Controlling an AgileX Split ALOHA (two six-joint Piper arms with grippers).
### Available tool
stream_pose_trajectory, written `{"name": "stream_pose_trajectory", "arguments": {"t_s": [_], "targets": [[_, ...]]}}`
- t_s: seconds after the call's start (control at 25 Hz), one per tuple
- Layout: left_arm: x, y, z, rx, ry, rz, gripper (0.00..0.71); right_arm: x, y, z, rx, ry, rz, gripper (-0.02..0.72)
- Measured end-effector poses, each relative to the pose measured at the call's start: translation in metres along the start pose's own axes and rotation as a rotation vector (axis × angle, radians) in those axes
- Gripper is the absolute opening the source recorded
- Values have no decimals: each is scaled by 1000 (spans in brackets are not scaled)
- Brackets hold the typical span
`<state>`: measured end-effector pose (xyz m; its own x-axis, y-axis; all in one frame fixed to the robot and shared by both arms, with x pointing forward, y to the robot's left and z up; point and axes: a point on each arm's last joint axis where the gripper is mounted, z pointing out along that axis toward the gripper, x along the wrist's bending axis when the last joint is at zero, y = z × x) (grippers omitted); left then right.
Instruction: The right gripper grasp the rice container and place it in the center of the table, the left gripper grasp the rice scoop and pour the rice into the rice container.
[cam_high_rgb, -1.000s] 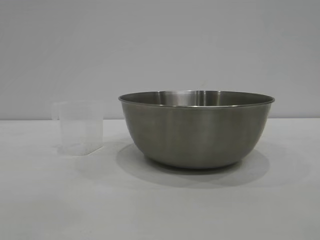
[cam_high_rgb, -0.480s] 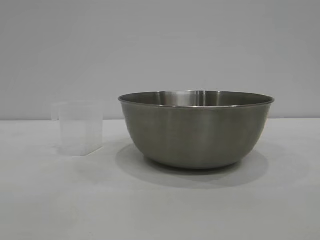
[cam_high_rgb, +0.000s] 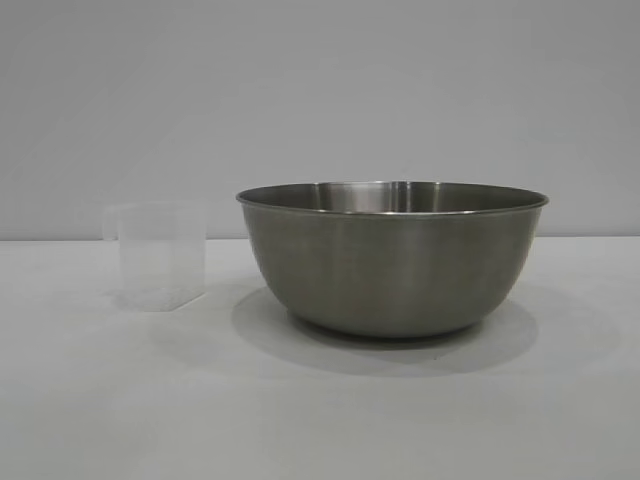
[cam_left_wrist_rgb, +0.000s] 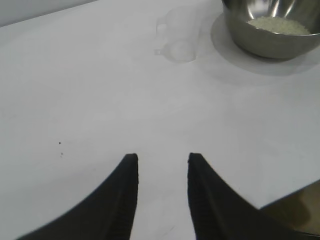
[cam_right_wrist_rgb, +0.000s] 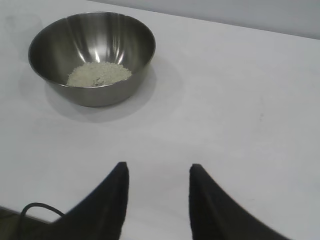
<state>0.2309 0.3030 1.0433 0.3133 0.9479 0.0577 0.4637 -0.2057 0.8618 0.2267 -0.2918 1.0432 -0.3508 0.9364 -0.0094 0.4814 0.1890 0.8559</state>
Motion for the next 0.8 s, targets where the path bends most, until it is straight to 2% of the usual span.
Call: {"name": "stream_pose_trajectory", "arguments": {"t_s": [0.04, 0.08, 0.8], "targets": [[0, 0, 0, 0, 0, 0, 195, 0, 0, 0, 0, 0, 0, 239], [0, 0, 0, 0, 0, 0, 195, 0, 0, 0, 0, 0, 0, 257], [0, 0, 0, 0, 0, 0, 195, 0, 0, 0, 0, 0, 2, 257]]}}
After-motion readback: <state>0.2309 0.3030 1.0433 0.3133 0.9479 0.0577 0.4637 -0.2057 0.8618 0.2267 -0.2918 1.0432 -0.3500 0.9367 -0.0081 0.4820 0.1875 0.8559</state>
